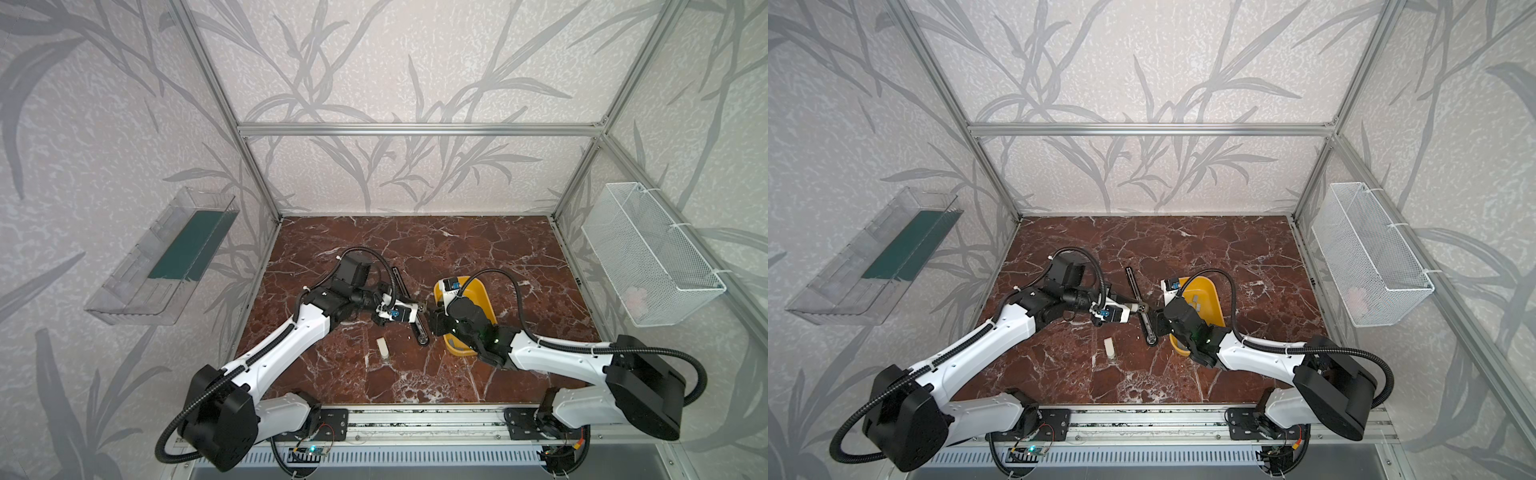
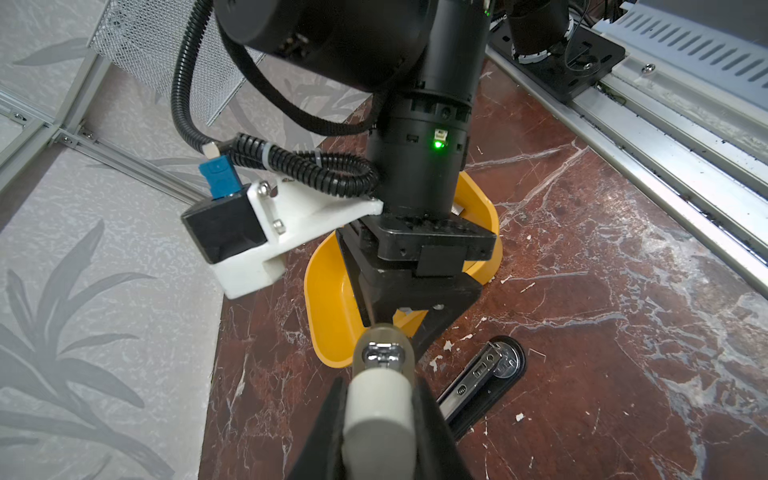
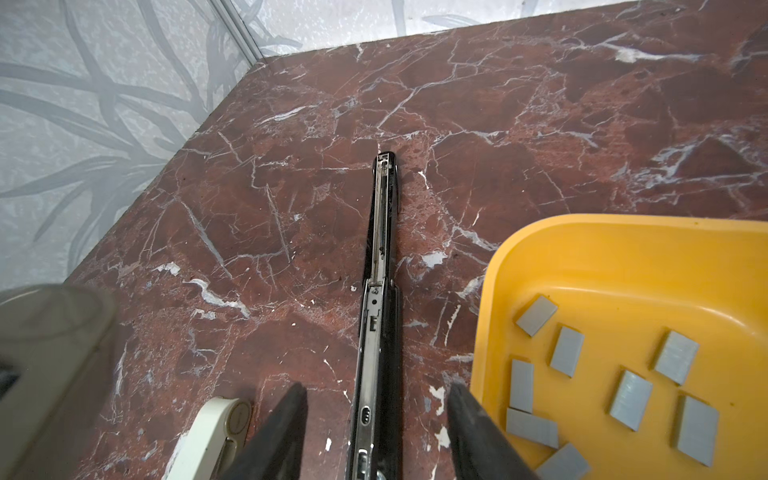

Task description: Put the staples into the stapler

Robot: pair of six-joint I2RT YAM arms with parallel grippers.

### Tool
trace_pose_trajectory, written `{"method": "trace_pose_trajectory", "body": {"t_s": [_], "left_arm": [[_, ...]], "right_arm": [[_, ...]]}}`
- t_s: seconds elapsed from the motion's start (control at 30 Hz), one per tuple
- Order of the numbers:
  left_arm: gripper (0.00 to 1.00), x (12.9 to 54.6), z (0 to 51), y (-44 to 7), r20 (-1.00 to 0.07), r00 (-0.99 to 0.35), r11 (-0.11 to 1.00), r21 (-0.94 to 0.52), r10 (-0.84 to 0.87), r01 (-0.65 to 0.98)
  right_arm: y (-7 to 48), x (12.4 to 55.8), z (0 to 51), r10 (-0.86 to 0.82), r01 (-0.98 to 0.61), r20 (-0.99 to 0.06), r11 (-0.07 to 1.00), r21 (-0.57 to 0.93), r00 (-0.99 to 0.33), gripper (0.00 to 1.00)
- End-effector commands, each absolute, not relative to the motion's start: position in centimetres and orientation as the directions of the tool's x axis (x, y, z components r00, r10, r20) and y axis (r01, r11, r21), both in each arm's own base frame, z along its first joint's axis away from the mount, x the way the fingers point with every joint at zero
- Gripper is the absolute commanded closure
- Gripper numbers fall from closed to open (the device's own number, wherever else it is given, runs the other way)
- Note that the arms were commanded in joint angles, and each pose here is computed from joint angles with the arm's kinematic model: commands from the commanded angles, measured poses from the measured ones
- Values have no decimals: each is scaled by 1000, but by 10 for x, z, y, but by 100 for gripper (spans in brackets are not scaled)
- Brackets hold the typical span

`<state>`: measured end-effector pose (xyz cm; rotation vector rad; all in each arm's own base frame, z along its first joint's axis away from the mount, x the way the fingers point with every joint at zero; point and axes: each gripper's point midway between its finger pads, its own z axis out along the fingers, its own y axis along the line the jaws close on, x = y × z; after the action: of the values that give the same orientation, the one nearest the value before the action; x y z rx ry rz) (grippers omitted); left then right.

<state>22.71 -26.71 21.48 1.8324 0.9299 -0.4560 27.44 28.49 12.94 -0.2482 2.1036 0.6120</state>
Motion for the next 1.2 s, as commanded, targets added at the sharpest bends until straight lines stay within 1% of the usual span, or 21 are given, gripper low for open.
{"method": "trace_pose_trajectory", "body": {"t_s": [0.0, 0.17, 0.23, 0.3, 0.37, 0.5, 0.63, 0.8, 1.03, 1.1, 1.17], "left_arm": [[100, 222, 224, -268, -665, 657, -225, 621, 354, 751], [100, 224, 222, -267, -660, 653, -222, 620, 372, 752], [100, 226, 218, -266, -652, 653, -225, 620, 386, 752], [100, 229, 216, -265, -646, 649, -224, 618, 402, 754], [100, 231, 214, -265, -644, 646, -223, 616, 411, 756], [100, 231, 210, -264, -642, 645, -232, 610, 416, 757], [100, 230, 208, -264, -646, 637, -241, 597, 421, 765], [100, 228, 209, -265, -650, 643, -247, 599, 405, 762], [100, 223, 213, -267, -661, 651, -257, 601, 374, 757], [100, 221, 214, -267, -664, 652, -258, 600, 366, 757], [100, 220, 215, -268, -665, 655, -259, 603, 358, 754]], "right_arm": [[283, 279, 132, 62, -380, -820, 864, 330, -569, 45], [277, 279, 143, 76, -383, -839, 865, 325, -540, 48], [272, 278, 151, 91, -385, -853, 864, 325, -515, 55], [269, 276, 160, 107, -399, -867, 856, 330, -487, 65], [266, 273, 170, 125, -419, -879, 842, 339, -460, 72], [269, 260, 191, 172, -514, -907, 776, 365, -386, 80], [280, 247, 211, 184, -618, -921, 694, 369, -343, 83], [301, 234, 220, 173, -716, -923, 588, 377, -343, 84], [323, 241, 195, 95, -707, -898, 584, 399, -429, 87], [325, 246, 187, 76, -688, -889, 605, 401, -452, 89], [322, 253, 174, 63, -642, -873, 653, 402, -483, 89]]}}
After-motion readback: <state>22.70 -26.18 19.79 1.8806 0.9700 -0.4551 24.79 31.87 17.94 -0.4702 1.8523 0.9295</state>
